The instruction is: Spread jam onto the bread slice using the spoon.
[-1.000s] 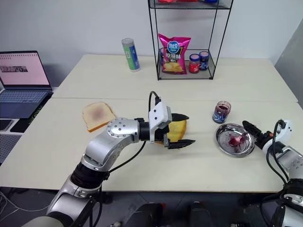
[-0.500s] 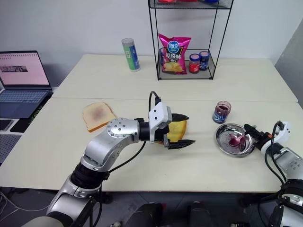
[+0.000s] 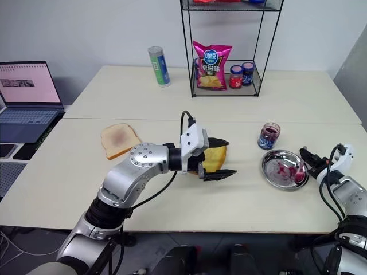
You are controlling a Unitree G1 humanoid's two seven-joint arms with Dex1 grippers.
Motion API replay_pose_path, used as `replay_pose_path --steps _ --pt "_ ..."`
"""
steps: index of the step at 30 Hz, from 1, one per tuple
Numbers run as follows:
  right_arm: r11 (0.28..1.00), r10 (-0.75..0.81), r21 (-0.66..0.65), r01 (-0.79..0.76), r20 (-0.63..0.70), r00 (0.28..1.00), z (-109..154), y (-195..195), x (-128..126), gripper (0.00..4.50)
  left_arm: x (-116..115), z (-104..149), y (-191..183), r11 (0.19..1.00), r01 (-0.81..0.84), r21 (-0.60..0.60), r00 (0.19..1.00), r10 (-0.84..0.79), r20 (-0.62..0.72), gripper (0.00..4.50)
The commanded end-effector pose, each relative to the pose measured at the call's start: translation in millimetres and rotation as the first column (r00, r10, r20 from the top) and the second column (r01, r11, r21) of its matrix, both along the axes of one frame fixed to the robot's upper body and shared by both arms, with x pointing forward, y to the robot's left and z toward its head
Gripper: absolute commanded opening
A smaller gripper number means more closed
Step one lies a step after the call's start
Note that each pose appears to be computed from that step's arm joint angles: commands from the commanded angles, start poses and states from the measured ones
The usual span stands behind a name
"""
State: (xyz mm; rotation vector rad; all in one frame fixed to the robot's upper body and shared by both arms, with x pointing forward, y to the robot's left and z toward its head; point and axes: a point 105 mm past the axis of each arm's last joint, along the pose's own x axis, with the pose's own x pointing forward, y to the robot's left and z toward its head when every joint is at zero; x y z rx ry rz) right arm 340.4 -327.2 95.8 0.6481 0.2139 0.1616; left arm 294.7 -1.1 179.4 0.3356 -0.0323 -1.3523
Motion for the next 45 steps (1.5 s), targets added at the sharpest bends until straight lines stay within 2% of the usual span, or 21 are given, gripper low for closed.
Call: replay_pose_path --steps 1,5,8,10,15,20,24,28,33,45 --pt "1.0 0.019 -0.017 -0.018 0.06 0.998 20 1 -3 0.02 0 12 2 1.0 0.001 -0.022 0.999 0.0 0.042 4.5" --pt "0.994 0.09 -0.073 -0.082 0.112 0.99 46 16 -8 0.02 8 14 13 0.999 -0.036 -0.022 0.998 0.037 0.046 4.5" --pt "0.965 0.218 -0.188 -0.182 0.197 0.956 92 49 -12 0.02 15 18 25 0.997 -0.069 -0.032 0.997 0.071 0.042 4.5" --pt "0.951 0.257 -0.243 -0.193 0.267 0.929 122 69 -8 0.02 18 20 29 0.995 -0.09 -0.05 0.995 0.092 0.031 4.5" --pt "0.937 0.243 -0.329 -0.121 0.36 0.901 160 94 9 0.02 20 24 32 0.988 -0.121 -0.095 0.992 0.123 0.008 4.5" --pt "0.907 0.206 -0.421 0.0 0.442 0.873 181 113 38 0.02 22 25 29 0.983 -0.139 -0.118 0.99 0.141 0.007 4.5" --pt "0.876 0.173 -0.475 0.088 0.479 0.86 181 119 58 0.02 23 27 28 0.979 -0.157 -0.13 0.987 0.161 0.015 4.5" --pt "0.867 0.13 -0.474 0.155 0.513 0.848 177 117 72 0.02 22 27 31 0.974 -0.181 -0.133 0.983 0.184 0.015 4.5" --pt "0.844 0.09 -0.493 0.212 0.52 0.85 162 111 87 0.02 20 26 33 0.972 -0.194 -0.134 0.98 0.197 0.01 4.5" --pt "0.828 0.076 -0.511 0.23 0.509 0.857 136 112 94 0.02 19 27 36 0.969 -0.207 -0.132 0.977 0.211 0.011 4.5"
